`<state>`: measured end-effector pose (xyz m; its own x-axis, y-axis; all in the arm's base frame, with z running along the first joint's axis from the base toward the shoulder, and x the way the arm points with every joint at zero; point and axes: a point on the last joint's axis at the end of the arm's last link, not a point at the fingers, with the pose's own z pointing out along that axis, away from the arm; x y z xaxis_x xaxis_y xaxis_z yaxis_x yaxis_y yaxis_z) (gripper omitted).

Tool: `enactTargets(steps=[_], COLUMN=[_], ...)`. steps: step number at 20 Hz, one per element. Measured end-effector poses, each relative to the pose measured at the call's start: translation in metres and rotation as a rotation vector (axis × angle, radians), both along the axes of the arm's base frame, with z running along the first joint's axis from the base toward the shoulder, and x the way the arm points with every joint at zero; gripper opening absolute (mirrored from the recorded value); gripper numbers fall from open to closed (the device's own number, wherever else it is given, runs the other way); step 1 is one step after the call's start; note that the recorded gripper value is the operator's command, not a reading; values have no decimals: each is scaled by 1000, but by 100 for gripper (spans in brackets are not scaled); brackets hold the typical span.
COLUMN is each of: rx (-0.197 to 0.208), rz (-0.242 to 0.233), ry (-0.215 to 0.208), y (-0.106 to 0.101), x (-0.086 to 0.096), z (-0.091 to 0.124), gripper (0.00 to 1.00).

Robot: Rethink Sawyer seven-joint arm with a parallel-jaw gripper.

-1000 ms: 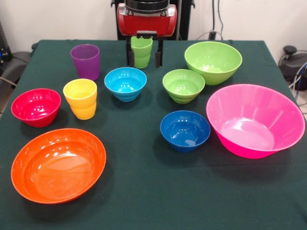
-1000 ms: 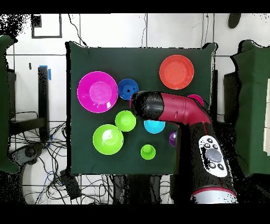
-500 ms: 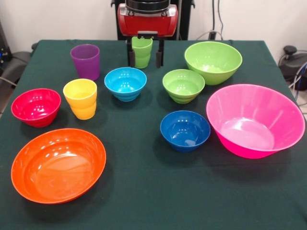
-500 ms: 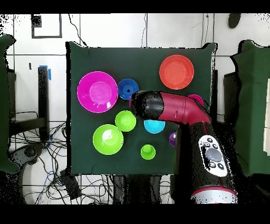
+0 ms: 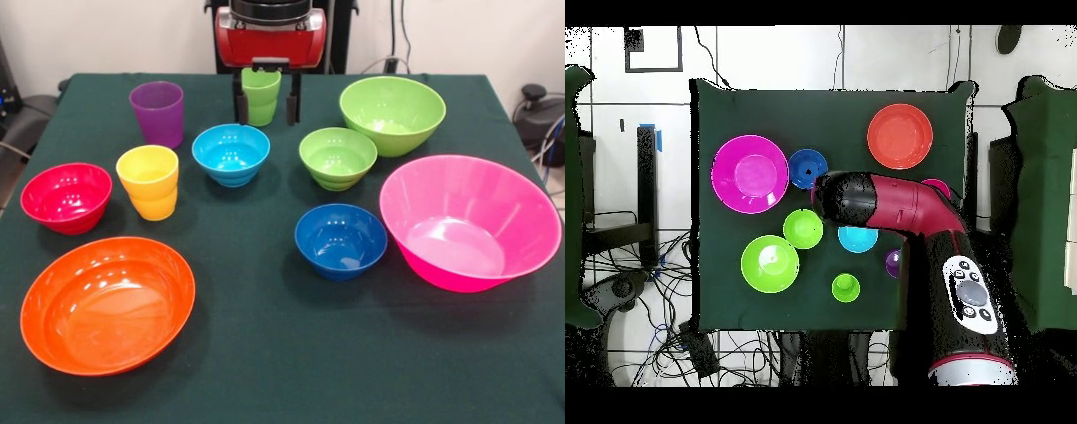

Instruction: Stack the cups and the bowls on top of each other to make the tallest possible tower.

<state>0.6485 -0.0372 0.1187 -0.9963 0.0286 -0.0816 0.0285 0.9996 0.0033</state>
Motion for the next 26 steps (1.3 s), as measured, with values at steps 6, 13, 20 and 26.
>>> enactTargets(steps=[6,13,20,26], rx=[0,0,0,-1], rz=[-9,-13,-13,-12], ry=[0,0,0,-1], y=[-6,-9,-9,-8], x=[0,-1,-1,-1], z=[0,0,0,1], gripper=[100,100,100,100])
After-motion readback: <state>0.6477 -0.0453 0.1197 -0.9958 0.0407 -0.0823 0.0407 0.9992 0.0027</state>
